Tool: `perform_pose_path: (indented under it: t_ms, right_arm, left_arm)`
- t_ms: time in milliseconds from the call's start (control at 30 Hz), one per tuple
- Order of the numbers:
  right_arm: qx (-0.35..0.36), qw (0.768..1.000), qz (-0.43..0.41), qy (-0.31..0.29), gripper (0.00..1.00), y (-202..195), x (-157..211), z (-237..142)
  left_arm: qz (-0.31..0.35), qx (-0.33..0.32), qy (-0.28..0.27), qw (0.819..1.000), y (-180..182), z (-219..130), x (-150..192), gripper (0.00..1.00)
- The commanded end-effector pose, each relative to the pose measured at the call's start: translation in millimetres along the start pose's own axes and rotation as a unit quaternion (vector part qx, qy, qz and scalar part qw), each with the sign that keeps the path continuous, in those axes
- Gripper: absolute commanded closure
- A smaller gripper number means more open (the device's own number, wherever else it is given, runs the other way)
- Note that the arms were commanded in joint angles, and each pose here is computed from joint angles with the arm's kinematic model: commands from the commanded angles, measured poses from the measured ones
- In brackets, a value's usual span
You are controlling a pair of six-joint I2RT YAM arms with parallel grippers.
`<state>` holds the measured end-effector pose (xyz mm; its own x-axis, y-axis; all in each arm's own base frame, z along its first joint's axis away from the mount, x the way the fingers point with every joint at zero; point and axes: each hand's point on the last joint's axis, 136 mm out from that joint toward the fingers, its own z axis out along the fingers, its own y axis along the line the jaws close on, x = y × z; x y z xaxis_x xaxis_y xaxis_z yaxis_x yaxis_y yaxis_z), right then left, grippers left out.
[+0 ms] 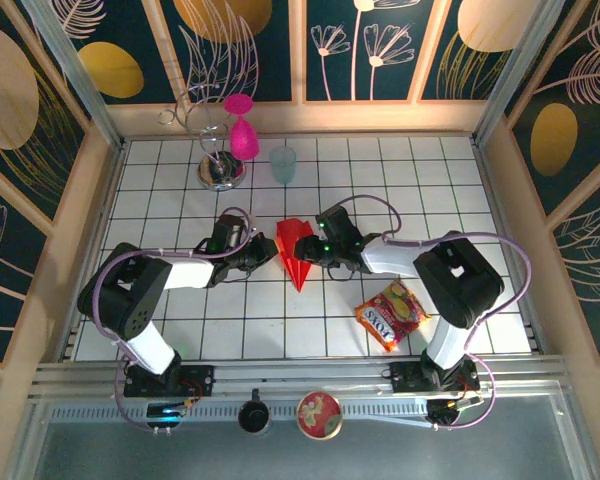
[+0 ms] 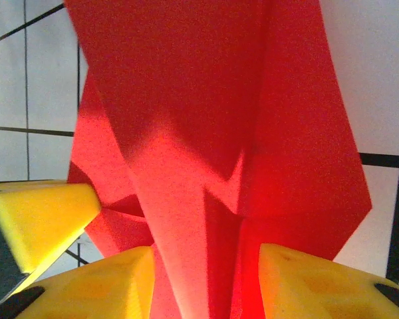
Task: Fold a paper plane with a square sheet of paper (pick it up from the middle)
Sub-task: Move the paper plane to the top-center of the table.
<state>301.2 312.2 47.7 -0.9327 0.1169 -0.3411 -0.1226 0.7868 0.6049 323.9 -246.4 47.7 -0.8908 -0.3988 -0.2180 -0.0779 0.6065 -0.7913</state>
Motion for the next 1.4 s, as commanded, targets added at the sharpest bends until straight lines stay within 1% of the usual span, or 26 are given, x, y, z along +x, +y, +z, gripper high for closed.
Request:
perform_pose_path:
  t_ms: [0, 233, 400, 567, 733, 900, 1233, 1367]
  right_arm:
    - [0.016, 1.000, -0.012, -0.003, 0.54, 1.8, -1.8, 1.4]
    - [0.014, 1.000, -0.022, 0.016, 0.52, 13.4, 11.4, 5.2]
    - [0.030, 0.999, -0.036, 0.022, 0.46, 14.2, 17.7, 8.4]
    - [0.042, 0.997, -0.051, 0.028, 0.43, 15.6, 19.8, 13.5]
    - [0.056, 0.996, -0.056, 0.034, 0.42, 13.5, 21.2, 19.1]
    - [0.077, 0.995, -0.055, 0.028, 0.48, 7.9, 18.5, 19.8]
    - [0.101, 0.993, -0.051, 0.017, 0.65, 1.3, 15.5, 15.8]
    - [0.102, 0.993, -0.053, 0.019, 0.67, 2.4, 15.8, 17.3]
  left_arm:
    - [0.009, 0.027, -0.005, 1.000, -18.6, -2.5, -5.7, 1.00]
    - [0.010, 0.029, -0.003, 1.000, -19.9, -2.4, -5.2, 1.00]
    - [0.011, 0.031, -0.002, 0.999, -21.2, -2.2, -5.0, 1.00]
    - [0.010, 0.033, 0.001, 0.999, -21.4, -1.9, -4.3, 1.00]
    - [0.010, 0.035, 0.004, 0.999, -21.1, -1.5, -2.8, 1.00]
    - [0.010, 0.034, 0.007, 0.999, -19.3, -1.7, -0.8, 1.00]
    - [0.009, 0.030, 0.007, 0.999, -16.3, -1.1, 0.0, 1.00]
    - [0.009, 0.030, 0.008, 0.999, -16.5, -0.8, 0.2, 1.00]
